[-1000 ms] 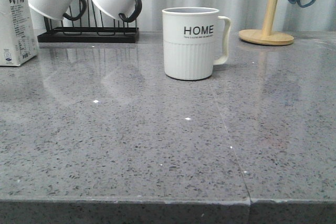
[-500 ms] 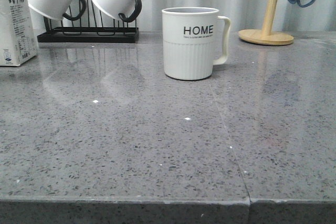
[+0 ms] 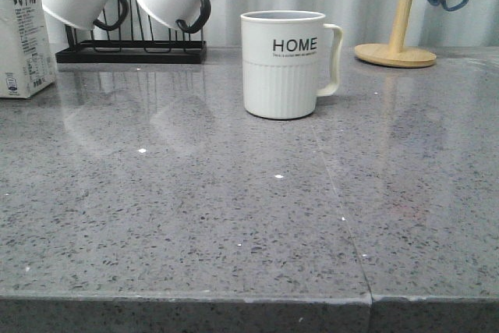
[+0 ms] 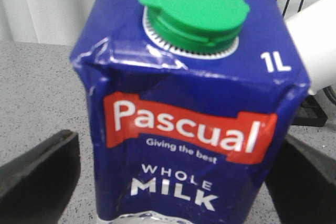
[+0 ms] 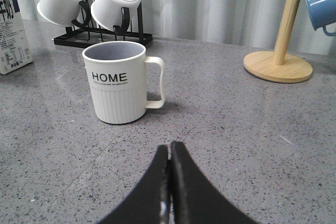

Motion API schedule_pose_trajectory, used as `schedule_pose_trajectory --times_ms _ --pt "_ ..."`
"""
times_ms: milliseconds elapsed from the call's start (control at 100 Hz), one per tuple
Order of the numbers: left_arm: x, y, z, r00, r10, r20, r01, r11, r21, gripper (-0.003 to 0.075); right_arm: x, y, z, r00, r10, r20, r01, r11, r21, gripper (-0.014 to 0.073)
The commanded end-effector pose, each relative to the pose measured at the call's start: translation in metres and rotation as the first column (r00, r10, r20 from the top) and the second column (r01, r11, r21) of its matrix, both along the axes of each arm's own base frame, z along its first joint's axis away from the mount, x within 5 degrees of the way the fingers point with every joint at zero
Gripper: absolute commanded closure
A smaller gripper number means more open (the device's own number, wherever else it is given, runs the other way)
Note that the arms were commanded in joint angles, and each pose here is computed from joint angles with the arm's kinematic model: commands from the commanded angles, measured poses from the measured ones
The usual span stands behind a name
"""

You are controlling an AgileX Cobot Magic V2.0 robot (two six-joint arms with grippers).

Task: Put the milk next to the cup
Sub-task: 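Reach the left gripper to the milk carton and grasp it, then lift the milk carton and carry it beside the mug with the left gripper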

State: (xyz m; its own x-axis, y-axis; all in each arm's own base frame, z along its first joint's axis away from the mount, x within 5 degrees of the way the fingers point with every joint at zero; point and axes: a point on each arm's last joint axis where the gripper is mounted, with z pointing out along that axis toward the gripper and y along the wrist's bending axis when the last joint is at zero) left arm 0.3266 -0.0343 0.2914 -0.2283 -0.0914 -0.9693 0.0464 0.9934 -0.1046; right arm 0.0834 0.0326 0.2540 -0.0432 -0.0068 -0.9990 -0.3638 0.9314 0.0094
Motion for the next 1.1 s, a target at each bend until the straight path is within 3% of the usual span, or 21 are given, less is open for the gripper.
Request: schedule_pose_trajectory --times_ms 0,180,320,520,810,1090 --pt "0.000 0.002 0.028 0.990 0.020 0.141 -0.017 1.000 -0.024 0.0145 0.000 0.001 0.014 0.996 0.006 0.089 -0.009 1.000 0.024 0.0661" --pt "-0.001 0.002 0.028 0.990 0.020 0.141 -0.017 1.000 -0.024 0.0321 0.000 0.001 0.014 0.996 0.006 0.089 -0.009 1.000 0.024 0.0661" --pt "-0.007 -0.007 0.036 0.987 -0.009 0.161 0.014 1.000 -0.027 0.0401 0.000 0.001 0.014 0.996 0.006 0.089 -0.009 1.000 0.024 0.0661" --pt "-0.025 -0.041 0.053 0.969 -0.123 0.213 0.132 0.991 -0.030 0.0407 0.000 0.001 0.014 0.996 0.006 0.089 -0.009 1.000 0.024 0.0661" --pt "-0.044 -0.104 0.049 0.924 -0.321 0.209 0.335 0.942 -0.033 0.0407 0.000 0.001 0.014 0.996 0.006 0.089 -0.009 1.000 0.024 0.0661" --pt "-0.040 -0.148 0.040 0.890 -0.418 0.182 0.431 0.901 -0.041 0.0405 0.000 0.001 0.014 0.996 0.006 0.089 -0.009 1.000 0.024 0.0661"
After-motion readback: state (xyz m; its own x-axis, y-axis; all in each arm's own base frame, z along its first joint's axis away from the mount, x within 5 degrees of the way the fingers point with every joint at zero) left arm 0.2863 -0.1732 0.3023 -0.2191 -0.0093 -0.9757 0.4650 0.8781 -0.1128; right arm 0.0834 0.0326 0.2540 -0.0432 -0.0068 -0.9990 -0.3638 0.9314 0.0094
